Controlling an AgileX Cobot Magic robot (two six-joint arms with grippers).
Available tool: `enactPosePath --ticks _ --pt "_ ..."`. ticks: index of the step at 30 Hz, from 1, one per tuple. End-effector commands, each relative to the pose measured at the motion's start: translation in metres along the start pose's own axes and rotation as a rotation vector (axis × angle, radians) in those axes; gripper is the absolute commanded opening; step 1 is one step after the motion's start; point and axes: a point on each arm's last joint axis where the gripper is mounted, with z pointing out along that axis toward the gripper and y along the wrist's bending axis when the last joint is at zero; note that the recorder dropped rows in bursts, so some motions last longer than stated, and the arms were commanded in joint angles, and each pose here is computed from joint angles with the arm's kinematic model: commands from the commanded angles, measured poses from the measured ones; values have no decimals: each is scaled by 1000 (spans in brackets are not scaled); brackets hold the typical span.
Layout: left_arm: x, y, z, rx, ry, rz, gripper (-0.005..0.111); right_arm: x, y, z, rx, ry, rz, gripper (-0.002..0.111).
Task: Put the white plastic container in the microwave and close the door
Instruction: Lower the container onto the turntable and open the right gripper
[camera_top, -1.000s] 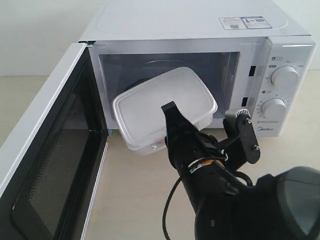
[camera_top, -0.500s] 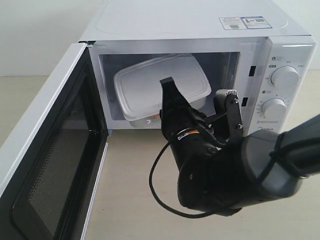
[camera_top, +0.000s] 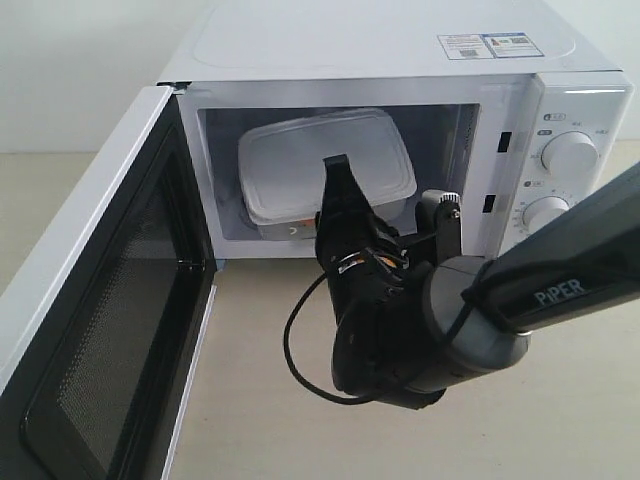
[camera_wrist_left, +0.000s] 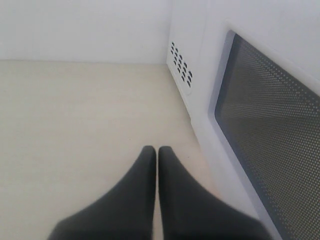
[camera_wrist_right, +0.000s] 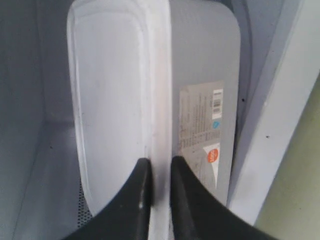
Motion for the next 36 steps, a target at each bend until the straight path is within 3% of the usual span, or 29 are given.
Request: enactPosePath --ticks 1,7,9,12,13,21,25,28,32,36 --pt "1 0 0 -3 2 -2 4 -3 10 5 -60 -20 5 0" --pt "1 0 0 -3 2 -2 4 -6 11 8 -65 -18 -19 0" --pt "1 0 0 -3 2 -2 4 -9 12 12 -75 -7 -38 6" --pt "1 0 0 -3 2 -2 4 -11 13 13 -84 0 -46 31" --pt "1 0 0 -3 2 -2 4 -10 13 13 -83 1 -46 34" --pt "1 0 0 -3 2 -2 4 -7 4 7 -83 79 -147 35" --pt "1 0 0 -3 2 -2 4 -9 0 -2 -181 125 -263 35" --pt "1 0 0 -3 2 -2 4 -11 -3 -12 -280 144 -479 30" --pt "1 0 0 -3 2 -2 4 -9 -14 -24 -361 191 -910 0" --pt "1 0 0 -3 2 -2 4 -8 -12 -25 -425 127 -1300 0"
